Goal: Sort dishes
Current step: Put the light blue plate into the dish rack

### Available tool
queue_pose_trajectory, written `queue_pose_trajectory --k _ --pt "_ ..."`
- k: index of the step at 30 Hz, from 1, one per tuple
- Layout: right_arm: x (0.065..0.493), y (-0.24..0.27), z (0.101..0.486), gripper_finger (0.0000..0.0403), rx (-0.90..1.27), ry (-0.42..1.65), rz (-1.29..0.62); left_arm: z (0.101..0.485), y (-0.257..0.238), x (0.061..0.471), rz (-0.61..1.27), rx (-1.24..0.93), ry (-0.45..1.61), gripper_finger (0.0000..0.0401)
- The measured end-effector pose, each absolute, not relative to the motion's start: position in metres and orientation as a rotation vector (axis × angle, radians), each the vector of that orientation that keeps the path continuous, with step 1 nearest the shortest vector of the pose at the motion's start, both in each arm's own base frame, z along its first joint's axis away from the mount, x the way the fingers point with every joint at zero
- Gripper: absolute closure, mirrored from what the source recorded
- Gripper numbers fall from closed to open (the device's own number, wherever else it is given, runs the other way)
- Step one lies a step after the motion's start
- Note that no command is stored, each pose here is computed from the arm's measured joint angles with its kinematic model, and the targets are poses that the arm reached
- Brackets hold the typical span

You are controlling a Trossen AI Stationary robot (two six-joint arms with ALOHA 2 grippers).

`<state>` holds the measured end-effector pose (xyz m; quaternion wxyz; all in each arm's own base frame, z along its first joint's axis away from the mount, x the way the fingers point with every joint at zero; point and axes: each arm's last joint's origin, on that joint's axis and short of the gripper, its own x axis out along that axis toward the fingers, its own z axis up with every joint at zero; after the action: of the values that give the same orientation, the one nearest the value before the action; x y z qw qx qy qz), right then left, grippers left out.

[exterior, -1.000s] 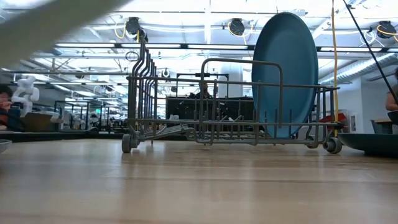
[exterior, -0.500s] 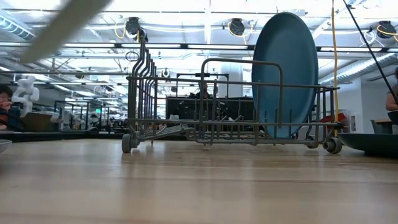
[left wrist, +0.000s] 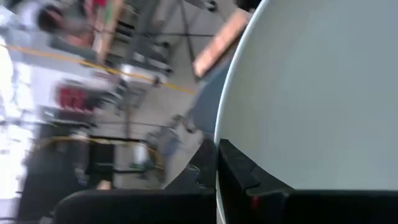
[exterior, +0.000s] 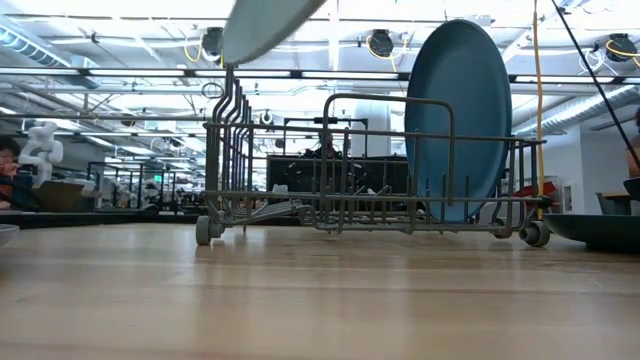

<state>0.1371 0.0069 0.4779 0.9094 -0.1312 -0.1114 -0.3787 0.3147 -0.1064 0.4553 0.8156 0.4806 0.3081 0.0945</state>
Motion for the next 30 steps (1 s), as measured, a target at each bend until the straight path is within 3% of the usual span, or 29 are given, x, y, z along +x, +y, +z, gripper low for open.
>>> queue_pose_trajectory --k 9,30 --pt "0.137 0.006 0.478 0.0305 -0.261 -0.226 -0.794 0.477 -0.078 0.329 0.271 1.275 0.590 0.0401" --pt "0.140 0.007 0.470 0.0305 -0.279 -0.149 -0.789 0.468 0.016 0.359 0.018 1.282 0.472 0.0401"
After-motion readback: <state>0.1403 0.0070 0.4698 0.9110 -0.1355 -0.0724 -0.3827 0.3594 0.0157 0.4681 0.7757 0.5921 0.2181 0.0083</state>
